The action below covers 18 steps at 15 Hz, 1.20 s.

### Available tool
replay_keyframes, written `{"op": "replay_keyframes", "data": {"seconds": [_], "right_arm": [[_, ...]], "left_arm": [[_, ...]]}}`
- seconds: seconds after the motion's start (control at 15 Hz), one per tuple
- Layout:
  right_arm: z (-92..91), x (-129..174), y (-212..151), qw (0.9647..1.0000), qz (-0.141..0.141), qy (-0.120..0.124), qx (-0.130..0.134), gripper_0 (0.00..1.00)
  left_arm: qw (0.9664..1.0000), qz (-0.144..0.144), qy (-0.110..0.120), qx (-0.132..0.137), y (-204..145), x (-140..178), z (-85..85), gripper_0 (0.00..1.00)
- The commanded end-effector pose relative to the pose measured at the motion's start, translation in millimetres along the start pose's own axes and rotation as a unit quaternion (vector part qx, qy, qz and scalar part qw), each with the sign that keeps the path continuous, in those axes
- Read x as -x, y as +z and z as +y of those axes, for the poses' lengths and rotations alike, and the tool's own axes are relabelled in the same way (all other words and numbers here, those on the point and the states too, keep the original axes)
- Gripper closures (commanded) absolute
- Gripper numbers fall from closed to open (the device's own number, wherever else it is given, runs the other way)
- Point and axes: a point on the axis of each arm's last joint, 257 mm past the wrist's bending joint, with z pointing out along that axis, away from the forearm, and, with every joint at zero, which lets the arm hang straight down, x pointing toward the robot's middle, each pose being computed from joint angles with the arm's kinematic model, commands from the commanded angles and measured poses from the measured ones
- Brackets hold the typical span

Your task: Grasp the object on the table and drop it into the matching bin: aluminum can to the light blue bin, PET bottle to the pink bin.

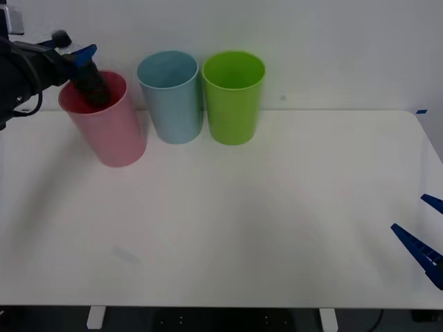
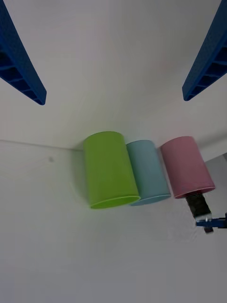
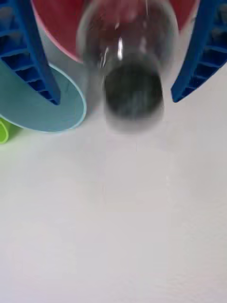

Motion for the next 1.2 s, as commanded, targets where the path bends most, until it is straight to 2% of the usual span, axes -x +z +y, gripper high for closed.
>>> {"op": "replay_keyframes", "data": {"seconds": [0.07, 0.33, 0.73, 0.93, 1.2], "right_arm": [[0.0, 0, 0, 1.0000, 0.000, 0.000, 0.000, 0.00], [0.0, 0, 0, 1.0000, 0.000, 0.000, 0.000, 0.00], [0.0, 0, 0, 1.0000, 0.000, 0.000, 0.000, 0.00], [0.0, 0, 0, 1.0000, 0.000, 0.000, 0.000, 0.00], [0.0, 0, 0, 1.0000, 0.000, 0.000, 0.000, 0.00]], "left_arm": [[0.9999, 0.000, -0.015, -0.007, -4, -1, -0.6, 0.00], [0.9994, -0.009, -0.030, -0.016, -26, 2, 2.7, 0.00], [0.9981, -0.029, -0.055, -0.004, -88, -14, 10.3, 0.00], [0.9979, -0.035, -0.054, 0.008, -122, -16, 16.5, 0.00], [0.9980, -0.027, -0.048, 0.031, -167, -30, 31.4, 0.00]]}}
